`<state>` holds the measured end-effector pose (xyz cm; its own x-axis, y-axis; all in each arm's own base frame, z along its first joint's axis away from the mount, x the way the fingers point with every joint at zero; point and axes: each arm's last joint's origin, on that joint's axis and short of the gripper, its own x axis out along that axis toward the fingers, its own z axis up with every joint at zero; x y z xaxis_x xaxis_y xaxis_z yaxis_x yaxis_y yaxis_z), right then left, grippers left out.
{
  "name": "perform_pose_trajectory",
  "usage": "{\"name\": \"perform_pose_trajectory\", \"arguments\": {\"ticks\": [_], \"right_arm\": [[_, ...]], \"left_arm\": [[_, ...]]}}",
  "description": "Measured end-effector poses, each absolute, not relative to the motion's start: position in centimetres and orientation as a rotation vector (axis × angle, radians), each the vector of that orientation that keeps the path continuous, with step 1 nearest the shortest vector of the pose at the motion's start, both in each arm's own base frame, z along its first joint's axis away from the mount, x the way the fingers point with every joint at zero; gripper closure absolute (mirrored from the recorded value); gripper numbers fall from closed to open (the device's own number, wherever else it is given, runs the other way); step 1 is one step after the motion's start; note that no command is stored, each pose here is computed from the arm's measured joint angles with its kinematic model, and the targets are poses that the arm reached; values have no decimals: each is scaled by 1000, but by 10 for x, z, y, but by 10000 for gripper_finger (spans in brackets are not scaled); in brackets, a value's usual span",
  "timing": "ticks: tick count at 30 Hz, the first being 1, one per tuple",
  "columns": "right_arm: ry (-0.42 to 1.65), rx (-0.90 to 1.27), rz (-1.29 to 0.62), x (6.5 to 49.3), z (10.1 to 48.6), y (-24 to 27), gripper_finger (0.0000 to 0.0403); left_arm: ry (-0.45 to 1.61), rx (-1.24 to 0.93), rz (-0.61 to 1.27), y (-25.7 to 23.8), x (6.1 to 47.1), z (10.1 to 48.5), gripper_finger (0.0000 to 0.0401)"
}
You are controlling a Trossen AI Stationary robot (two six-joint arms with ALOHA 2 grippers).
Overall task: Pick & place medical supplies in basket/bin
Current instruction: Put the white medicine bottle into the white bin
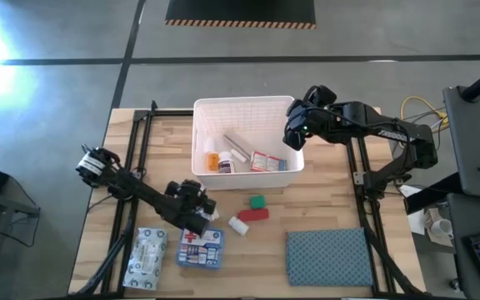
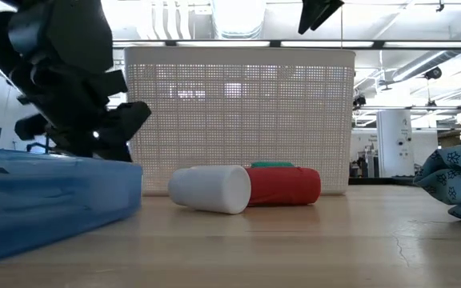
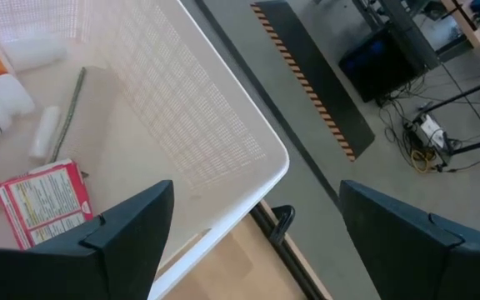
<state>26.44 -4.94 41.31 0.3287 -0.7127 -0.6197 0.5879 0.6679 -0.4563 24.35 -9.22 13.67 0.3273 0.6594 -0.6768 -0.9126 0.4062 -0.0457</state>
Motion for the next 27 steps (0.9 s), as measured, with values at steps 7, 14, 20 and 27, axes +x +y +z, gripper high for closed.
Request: {"name": "perform_pose_trajectory", "arguments": {"ticks": [7,14,20,27], "right_arm": [[889,-156,-856,265,413,-49,74],[874,-154,-864,266,414,-49,74],[849,-166,-897,267,416,-51,74],[844,-169,-904,267,416,-50,74]], "left_arm": [[792,-419,1103,-115,216,184,250],[573,-452,1078,-132,206,288,250],[180,-423,971,-121,217,361,250],[95,-137,1045,-92,231,404,250]]}}
